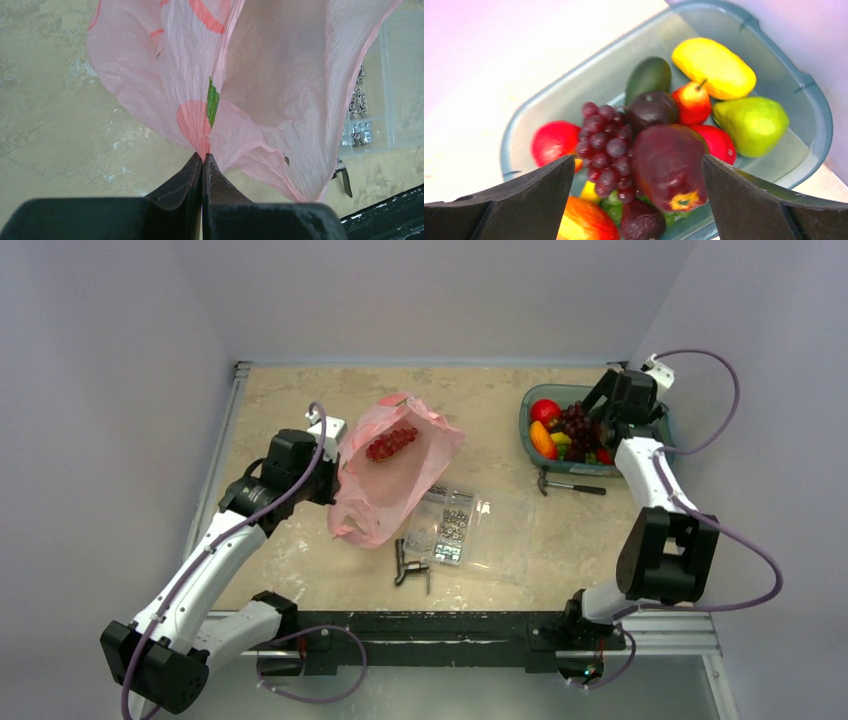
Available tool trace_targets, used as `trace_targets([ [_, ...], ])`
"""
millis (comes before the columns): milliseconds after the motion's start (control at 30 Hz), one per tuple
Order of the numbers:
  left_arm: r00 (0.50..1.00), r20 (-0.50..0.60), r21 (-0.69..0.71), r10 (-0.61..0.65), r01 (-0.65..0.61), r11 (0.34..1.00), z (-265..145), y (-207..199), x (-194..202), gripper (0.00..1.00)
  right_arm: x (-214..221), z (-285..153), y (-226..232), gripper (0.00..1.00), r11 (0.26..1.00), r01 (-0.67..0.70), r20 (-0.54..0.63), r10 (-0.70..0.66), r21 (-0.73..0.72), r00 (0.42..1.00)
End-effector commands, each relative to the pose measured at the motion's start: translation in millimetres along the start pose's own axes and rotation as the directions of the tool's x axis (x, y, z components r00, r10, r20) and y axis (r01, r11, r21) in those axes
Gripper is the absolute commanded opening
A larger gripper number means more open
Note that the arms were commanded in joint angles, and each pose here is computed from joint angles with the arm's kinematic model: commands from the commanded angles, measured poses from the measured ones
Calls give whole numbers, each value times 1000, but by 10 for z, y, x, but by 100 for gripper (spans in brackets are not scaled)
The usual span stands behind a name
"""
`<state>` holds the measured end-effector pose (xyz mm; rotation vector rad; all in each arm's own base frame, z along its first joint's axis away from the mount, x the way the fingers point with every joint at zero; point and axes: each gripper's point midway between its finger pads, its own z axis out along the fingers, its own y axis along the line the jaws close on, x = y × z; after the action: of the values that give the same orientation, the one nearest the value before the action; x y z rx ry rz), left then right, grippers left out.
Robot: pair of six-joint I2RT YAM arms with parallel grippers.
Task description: Take the fake fruits out of the plastic bag
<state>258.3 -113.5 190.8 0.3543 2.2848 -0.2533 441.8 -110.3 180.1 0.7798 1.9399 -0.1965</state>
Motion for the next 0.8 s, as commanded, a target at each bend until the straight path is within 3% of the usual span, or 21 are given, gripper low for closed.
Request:
trace_targets([
  [0,999,48,26,0,-1,1000,-36,-49,-162,0,-441,-394,410,99,981,20,112,2,-194,994],
  [133,999,48,26,-1,0,1000,-33,-49,-163,0,-455,-773,928,99,930,100,148,-50,-355,988],
  [233,999,48,25,0,-2,1000,-36,-46,-164,0,-359,-1249,1487,99,830,193,189,-108,-523,976],
  [467,999,49,20,1,-2,1000,-41,-37,-162,0,-112,-2635,2383,96,472,297,287,-96,-830,953],
  [600,999,51,18,1,-2,1000,-48,-33,-167,0,34,-3377,2651,92,262,321,319,-50,-910,946],
  [767,999,52,19,1,-2,1000,-47,-35,-169,0,531,-4035,2985,84,34,377,371,-123,-926,921],
])
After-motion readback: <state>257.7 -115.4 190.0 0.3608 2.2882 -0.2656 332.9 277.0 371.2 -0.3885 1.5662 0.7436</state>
